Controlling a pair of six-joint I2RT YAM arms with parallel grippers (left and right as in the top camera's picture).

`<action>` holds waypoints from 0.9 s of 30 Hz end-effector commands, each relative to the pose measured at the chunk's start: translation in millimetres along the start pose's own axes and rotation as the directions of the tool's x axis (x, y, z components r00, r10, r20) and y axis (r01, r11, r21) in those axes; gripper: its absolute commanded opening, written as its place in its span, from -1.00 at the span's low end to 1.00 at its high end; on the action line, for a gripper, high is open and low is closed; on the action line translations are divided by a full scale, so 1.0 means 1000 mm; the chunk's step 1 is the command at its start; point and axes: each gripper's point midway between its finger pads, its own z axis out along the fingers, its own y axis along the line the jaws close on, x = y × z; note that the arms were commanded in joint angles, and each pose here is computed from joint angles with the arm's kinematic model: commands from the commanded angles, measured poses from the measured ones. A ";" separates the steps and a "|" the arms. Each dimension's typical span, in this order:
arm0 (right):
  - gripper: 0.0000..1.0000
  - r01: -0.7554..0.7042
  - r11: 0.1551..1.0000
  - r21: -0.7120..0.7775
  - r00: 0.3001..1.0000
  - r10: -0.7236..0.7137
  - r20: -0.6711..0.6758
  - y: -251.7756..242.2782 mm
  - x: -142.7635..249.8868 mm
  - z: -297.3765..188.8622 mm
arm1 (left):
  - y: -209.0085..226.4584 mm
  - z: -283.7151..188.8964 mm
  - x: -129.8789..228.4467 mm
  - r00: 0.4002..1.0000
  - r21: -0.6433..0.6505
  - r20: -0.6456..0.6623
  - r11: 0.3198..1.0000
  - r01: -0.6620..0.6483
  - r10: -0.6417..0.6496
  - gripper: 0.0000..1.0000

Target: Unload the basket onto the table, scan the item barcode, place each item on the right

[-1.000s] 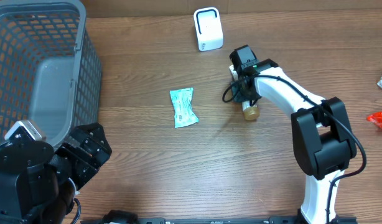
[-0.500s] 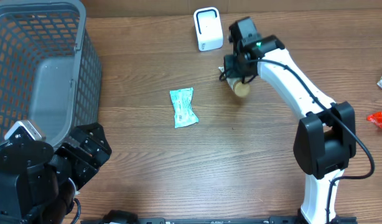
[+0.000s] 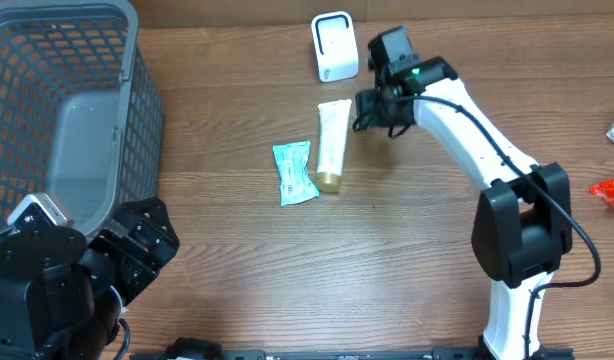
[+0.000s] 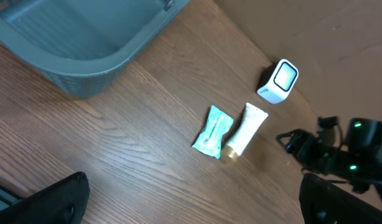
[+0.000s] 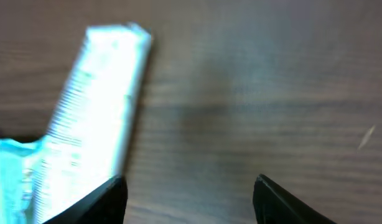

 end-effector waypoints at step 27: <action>-0.07 0.015 0.989 -0.147 1.000 -0.011 0.029 0.100 0.026 0.021 | 0.000 -0.001 -0.002 1.000 -0.001 0.006 1.000 -0.008 0.008 0.99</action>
